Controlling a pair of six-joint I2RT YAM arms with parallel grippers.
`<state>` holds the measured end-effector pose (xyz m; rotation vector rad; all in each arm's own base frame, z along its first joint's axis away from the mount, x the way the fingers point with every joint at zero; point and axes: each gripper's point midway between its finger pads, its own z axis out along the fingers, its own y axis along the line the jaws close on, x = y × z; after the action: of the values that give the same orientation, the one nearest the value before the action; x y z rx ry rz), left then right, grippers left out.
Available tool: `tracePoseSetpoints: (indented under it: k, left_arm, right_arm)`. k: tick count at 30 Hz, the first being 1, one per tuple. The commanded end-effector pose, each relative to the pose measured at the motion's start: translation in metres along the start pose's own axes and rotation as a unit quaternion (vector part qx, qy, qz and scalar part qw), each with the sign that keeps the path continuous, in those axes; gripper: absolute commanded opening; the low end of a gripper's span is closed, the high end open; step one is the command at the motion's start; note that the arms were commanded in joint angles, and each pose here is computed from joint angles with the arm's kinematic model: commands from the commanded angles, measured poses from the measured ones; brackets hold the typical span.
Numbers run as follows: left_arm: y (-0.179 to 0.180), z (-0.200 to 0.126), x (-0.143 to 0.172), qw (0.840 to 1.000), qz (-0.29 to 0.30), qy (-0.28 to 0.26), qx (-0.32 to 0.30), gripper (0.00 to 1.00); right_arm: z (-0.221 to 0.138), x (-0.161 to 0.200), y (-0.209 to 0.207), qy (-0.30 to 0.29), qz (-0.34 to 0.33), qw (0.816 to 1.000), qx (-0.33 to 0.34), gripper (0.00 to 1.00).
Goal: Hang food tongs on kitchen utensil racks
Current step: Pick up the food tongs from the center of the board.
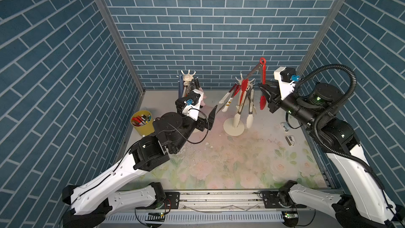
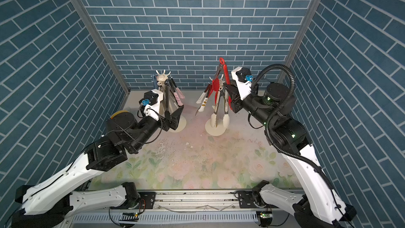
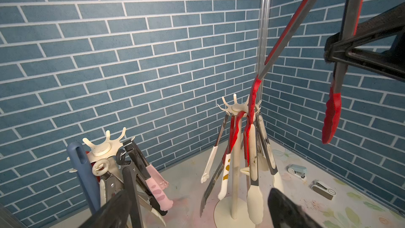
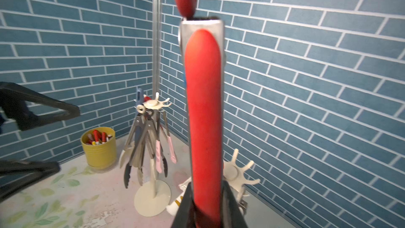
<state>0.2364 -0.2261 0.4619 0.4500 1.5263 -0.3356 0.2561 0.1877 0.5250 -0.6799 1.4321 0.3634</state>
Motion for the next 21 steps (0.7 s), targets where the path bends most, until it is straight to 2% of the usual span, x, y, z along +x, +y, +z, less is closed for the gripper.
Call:
tracePoseSetpoints:
  k: [1,9,21]
  left_arm:
    - [0.001,-0.005,0.005,1.0,-0.005,0.009,0.004,0.99]
    - [-0.001,-0.005,0.014,1.0,-0.006,0.02,0.008,0.99]
    - [-0.002,-0.004,0.018,1.0,-0.006,0.02,0.007,0.99]
  right_arm:
    - [-0.023,-0.02,-0.03,-0.021,-0.033,0.997,0.059,0.0]
    - [-0.024,-0.005,-0.059,0.005,-0.036,0.994,0.1,0.0]
    - [-0.021,-0.02,-0.024,-0.033,0.015,0.999,-0.009,0.0]
